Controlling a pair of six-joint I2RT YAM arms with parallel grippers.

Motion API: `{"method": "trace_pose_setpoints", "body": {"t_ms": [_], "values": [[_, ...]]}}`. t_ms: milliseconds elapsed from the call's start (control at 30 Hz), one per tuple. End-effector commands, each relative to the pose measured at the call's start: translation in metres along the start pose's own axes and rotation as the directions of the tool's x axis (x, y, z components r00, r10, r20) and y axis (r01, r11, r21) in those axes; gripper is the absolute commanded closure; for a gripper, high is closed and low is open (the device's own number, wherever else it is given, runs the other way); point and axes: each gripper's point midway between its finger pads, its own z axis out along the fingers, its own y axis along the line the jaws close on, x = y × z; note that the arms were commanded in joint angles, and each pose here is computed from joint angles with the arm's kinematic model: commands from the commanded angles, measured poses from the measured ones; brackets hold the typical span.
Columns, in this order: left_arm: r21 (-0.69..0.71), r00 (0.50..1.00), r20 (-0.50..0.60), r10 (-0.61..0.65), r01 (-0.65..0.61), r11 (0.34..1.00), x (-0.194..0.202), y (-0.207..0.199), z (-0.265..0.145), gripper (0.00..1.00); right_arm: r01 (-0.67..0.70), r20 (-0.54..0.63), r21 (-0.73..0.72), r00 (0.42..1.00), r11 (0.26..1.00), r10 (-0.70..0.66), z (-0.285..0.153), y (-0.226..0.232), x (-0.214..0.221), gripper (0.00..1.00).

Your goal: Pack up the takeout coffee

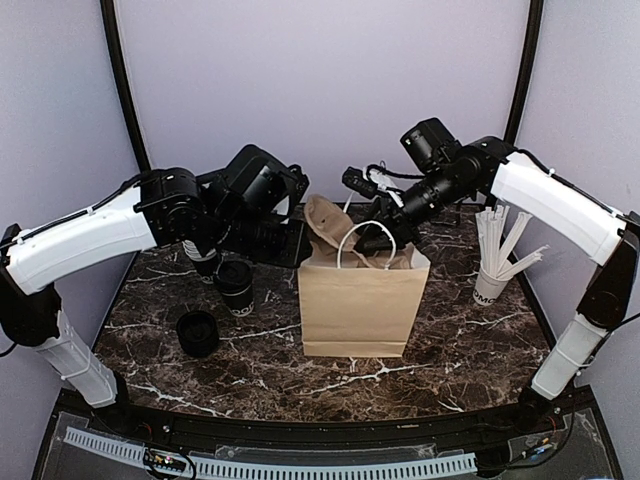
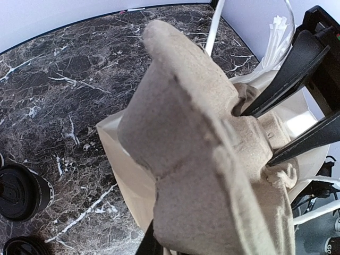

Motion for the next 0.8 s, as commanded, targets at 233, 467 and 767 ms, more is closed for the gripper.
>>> {"method": "trace_pose_setpoints", "body": {"t_ms": [233,467,767], "values": [[-0.11,0.999,0.006,-0.049,0.05,0.993,-0.004,0.021,-0.017,1.0,0.058,-0.049,0.041,0.997,0.997,-0.056,-0.013,0.003,0.012,0.67],[-0.124,0.998,0.01,-0.061,0.062,0.99,-0.004,0.023,-0.016,1.0,0.069,-0.059,0.018,0.996,0.997,-0.068,-0.014,0.009,0.012,0.67],[-0.095,0.996,0.049,-0.073,0.077,0.992,-0.012,0.02,-0.021,1.0,0.031,-0.129,0.021,0.991,0.999,-0.028,-0.001,0.007,0.023,0.67]]}}
